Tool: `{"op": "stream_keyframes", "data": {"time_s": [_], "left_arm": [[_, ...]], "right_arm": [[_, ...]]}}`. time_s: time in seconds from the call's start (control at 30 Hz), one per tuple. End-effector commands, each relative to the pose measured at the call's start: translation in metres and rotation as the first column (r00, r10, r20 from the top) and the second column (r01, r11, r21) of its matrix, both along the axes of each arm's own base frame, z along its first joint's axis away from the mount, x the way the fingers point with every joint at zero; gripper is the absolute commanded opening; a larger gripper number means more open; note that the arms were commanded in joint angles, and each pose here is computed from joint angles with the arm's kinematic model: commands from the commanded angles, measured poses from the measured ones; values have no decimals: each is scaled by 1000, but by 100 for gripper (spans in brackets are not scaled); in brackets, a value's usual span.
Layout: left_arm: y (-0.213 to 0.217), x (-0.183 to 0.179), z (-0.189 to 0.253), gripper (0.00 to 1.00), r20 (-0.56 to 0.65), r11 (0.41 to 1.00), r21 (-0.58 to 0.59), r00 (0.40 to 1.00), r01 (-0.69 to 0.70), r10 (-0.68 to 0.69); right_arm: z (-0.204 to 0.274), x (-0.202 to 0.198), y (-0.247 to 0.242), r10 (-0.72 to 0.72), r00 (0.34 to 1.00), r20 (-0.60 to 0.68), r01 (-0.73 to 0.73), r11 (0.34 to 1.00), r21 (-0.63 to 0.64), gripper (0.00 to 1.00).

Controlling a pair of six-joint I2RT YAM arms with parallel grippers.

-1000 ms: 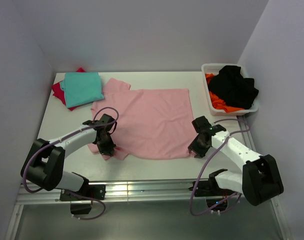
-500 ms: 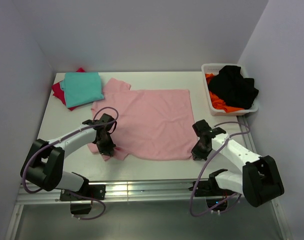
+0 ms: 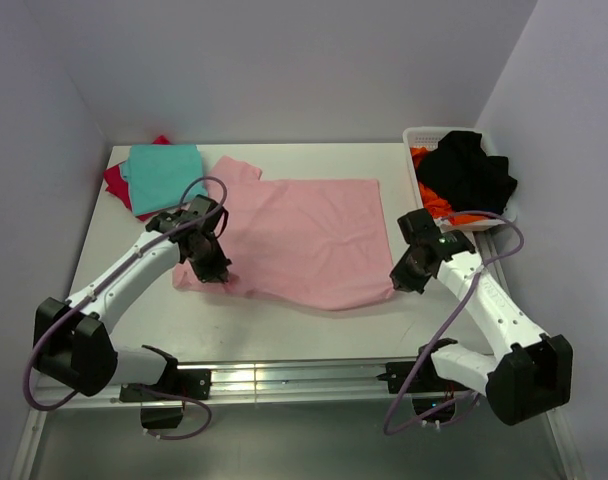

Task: Fold and stack the t-shirts
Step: Fold the tshirt

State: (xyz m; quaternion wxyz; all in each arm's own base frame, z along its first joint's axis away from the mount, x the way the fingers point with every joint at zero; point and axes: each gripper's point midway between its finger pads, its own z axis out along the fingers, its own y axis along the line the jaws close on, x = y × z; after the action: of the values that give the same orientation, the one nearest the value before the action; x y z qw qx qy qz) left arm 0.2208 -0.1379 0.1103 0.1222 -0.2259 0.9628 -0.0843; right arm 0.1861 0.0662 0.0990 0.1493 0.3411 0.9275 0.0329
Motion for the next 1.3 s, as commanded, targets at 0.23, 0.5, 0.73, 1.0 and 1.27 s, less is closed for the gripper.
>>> {"op": "stream_keyframes", "data": {"time_s": [0.23, 0.5, 0.73, 1.0, 1.27], "left_arm": [[9, 41, 30, 0, 8, 1000, -18, 1000, -11, 11], [28, 99, 20, 0, 21, 998, -22, 998, -53, 54], [46, 178, -49, 99, -64, 997, -34, 996, -70, 67], [70, 232, 56, 100, 193, 988, -56, 970, -141, 149], [75, 152, 51, 96, 154, 984, -51, 972, -172, 178]], "right_arm": [[32, 55, -15, 49, 998, 42, -45, 996, -82, 0], [29, 124, -18, 63, 998, 31, -60, 994, -93, 0], [-19, 195, -19, 66, 992, -109, -78, 992, -101, 100], [26, 234, -24, 72, 997, -24, -75, 986, -152, 100], [50, 180, -23, 98, 994, 54, -91, 989, -112, 100]]}}
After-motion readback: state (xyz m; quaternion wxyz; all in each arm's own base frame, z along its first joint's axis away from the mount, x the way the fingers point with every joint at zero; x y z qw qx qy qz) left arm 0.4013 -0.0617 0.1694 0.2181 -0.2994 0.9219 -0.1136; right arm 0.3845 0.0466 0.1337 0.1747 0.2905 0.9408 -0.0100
